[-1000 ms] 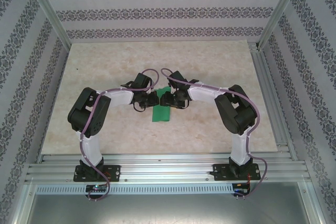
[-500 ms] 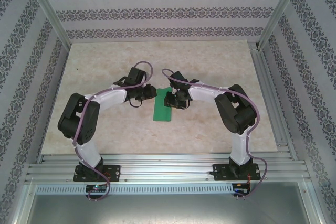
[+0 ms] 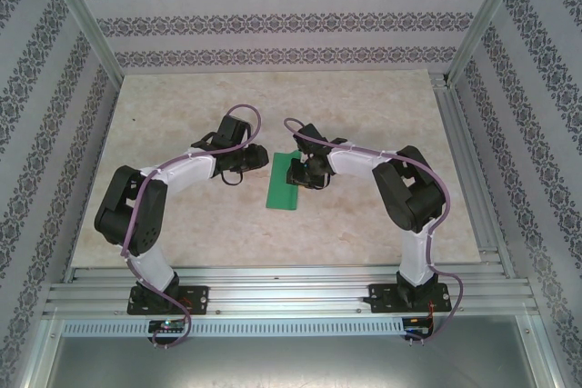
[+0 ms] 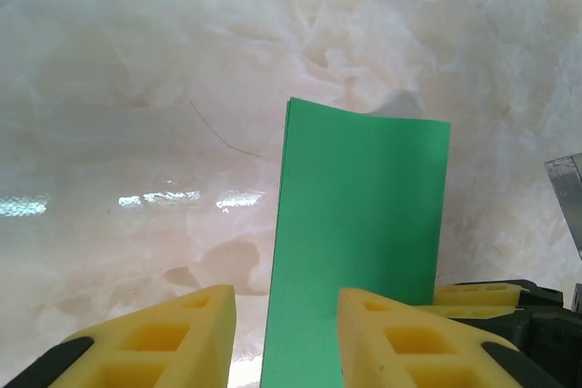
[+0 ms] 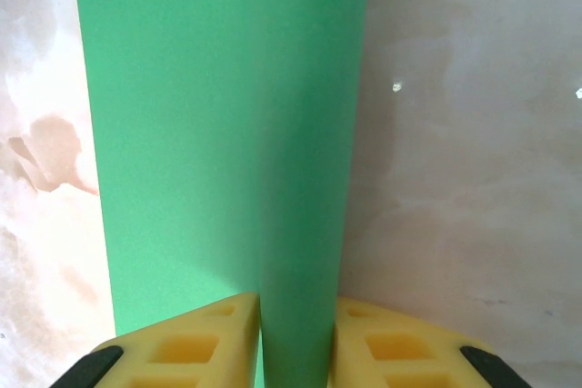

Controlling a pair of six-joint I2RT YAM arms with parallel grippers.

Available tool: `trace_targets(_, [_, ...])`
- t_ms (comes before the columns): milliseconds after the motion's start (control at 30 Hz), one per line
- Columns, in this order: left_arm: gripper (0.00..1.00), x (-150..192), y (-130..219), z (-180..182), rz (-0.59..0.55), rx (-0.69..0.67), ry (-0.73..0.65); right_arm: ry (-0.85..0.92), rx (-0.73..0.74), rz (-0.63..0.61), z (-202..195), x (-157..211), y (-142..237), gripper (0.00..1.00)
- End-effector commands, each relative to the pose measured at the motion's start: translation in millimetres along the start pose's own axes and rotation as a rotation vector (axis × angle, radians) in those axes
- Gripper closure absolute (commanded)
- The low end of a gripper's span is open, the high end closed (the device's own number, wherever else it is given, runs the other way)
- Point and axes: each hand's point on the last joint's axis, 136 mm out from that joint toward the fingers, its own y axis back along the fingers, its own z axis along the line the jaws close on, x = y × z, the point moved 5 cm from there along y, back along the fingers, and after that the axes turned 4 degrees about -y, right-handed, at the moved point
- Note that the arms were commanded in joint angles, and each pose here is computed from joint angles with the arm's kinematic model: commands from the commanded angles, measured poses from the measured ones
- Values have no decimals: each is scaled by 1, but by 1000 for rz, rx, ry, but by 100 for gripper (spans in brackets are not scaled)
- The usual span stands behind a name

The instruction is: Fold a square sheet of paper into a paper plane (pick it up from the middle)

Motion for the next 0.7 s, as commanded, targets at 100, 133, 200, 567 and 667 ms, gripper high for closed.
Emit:
trace_targets(100, [64, 3, -3, 5, 23, 5, 5, -40, 118, -8, -31, 1, -8, 74])
trace_targets(133, [64, 3, -3, 4, 22, 7, 3, -37, 118, -6, -31, 1, -8, 74])
trace_targets(200, [64, 4, -4, 4, 28, 9, 1, -26, 120, -2, -32, 1, -8, 74])
trace_targets(567, [64, 8, -8, 4, 56, 27, -18, 55, 125, 31, -34, 5, -10, 72])
trace_targets(667, [64, 8, -10, 3, 64, 34, -21, 67, 119, 39, -34, 6, -11, 71])
